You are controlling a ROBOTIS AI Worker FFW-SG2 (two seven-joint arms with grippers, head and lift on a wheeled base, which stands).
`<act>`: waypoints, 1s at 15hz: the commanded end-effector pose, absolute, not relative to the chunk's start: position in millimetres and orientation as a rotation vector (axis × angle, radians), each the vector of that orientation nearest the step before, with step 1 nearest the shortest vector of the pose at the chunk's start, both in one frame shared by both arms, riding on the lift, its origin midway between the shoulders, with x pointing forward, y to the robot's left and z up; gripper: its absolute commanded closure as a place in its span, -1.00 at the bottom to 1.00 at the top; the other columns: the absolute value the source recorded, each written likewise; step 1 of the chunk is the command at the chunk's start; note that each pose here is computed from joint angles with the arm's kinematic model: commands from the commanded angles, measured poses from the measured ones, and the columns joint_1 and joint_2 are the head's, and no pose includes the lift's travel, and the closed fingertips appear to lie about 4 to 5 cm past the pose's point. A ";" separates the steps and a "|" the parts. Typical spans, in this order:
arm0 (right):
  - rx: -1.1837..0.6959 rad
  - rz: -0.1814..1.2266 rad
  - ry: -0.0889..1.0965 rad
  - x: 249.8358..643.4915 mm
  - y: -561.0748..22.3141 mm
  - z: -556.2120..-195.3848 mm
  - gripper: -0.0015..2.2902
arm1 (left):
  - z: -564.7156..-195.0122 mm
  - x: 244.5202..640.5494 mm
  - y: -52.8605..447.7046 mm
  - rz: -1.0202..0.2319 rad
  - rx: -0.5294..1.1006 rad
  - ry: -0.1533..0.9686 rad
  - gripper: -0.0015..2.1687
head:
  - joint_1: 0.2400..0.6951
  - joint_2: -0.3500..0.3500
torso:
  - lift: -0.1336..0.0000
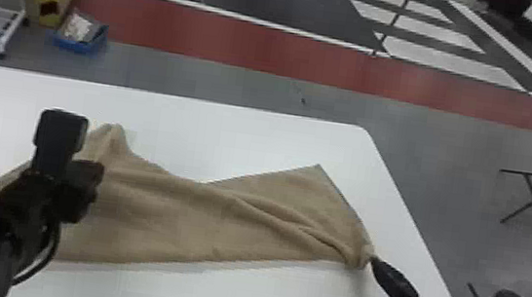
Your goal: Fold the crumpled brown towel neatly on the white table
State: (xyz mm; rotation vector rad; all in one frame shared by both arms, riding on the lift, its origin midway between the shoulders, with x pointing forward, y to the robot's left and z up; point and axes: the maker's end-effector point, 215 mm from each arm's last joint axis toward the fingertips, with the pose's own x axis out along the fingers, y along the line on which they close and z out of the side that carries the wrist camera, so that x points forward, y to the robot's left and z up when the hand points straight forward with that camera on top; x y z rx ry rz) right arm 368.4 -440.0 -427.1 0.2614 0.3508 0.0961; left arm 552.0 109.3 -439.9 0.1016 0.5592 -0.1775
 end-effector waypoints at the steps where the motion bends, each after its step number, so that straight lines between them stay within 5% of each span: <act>1: 0.263 0.103 0.345 373.5 -434.2 -426.1 0.57 | -425.5 509.5 138.0 -0.162 0.115 0.583 0.27 | 1.00 -1.00 | -0.86; 7: 0.270 0.093 0.351 374.9 -434.2 -431.8 0.57 | -459.2 403.0 175.2 -0.144 0.202 0.852 0.22 | 1.00 -1.00 | -0.86; 8: 0.271 0.084 0.361 373.3 -435.7 -435.4 0.57 | -458.7 403.8 175.7 -0.148 0.197 0.848 -0.18 | 1.00 -1.00 | -0.86; 9: 0.274 0.075 0.375 371.4 -437.5 -439.8 0.57 | -454.0 410.2 178.9 -0.143 0.187 0.824 -0.82 | 1.00 -1.00 | -0.86; 10: 0.274 0.067 0.379 368.7 -441.1 -441.1 0.57 | -448.8 415.2 183.4 -0.127 0.186 0.804 -0.99 | 1.00 -1.00 | -0.86; 15: 0.280 0.037 0.377 361.1 -455.5 -441.9 0.57 | -388.2 464.4 208.1 -0.052 0.156 0.596 -0.97 | 1.00 -0.99 | -0.86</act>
